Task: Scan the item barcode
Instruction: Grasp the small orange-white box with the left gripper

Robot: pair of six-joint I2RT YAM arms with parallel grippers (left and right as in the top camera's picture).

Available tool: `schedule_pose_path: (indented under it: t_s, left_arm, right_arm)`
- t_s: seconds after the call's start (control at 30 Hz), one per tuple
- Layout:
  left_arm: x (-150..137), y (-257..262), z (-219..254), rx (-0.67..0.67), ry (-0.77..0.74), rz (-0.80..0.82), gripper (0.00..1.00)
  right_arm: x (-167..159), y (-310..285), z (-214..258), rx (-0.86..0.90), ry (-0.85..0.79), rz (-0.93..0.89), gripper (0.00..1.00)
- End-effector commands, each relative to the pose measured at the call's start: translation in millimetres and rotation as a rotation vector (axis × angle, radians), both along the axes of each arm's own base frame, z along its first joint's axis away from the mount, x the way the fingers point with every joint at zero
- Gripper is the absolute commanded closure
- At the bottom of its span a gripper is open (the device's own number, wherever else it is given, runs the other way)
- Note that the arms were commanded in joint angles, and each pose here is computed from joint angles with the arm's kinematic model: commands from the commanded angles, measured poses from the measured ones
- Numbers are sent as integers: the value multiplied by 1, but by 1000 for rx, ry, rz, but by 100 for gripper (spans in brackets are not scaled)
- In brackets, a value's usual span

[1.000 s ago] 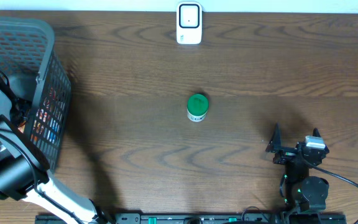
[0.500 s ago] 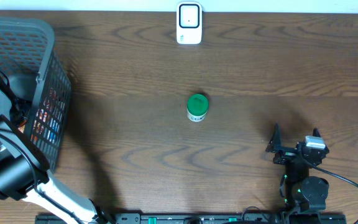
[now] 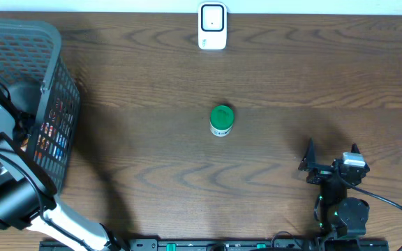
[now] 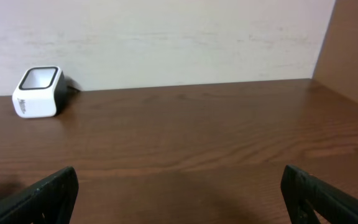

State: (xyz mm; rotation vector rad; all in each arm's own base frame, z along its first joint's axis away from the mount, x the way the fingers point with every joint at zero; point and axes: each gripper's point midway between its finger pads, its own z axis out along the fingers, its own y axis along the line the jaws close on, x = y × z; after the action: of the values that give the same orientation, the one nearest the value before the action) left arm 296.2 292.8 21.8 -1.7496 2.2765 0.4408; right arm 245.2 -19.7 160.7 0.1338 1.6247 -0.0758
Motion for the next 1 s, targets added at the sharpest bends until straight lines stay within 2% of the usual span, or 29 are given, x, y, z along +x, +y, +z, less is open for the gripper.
schedule_pose_path:
  t_s: [0.0,0.23,0.33,0.37,0.43,0.67,0.8,0.97]
  left_arm:
    - [-52,-51,-82,-217,200,-49,2]
    - [-53,-52,-86,-212,193,-50,1]
    - [-50,-56,-87,-235,175,-53,22]
    - [-49,-58,-88,-249,165,-55,27]
    - [-46,-62,-89,-269,148,-58,31]
    - [-41,-59,-76,-259,129,-60,32]
    - [-27,-48,-39,-206,64,-66,32]
    - [-6,-32,52,-57,-115,-79,32]
  right_arm:
    - [0,-1,-1,12,0,-5,1]
    - [0,-1,-1,12,0,-5,1]
    - [0,-1,-1,12,0,-5,1]
    - [0,-1,-1,12,0,-5,1]
    - [0,-1,-1,12,0,-5,1]
    - [0,-1,-1,12,0,-5,1]
    - [0,-1,-1,12,0,-5,1]
    - [0,-1,-1,12,0,-5,1]
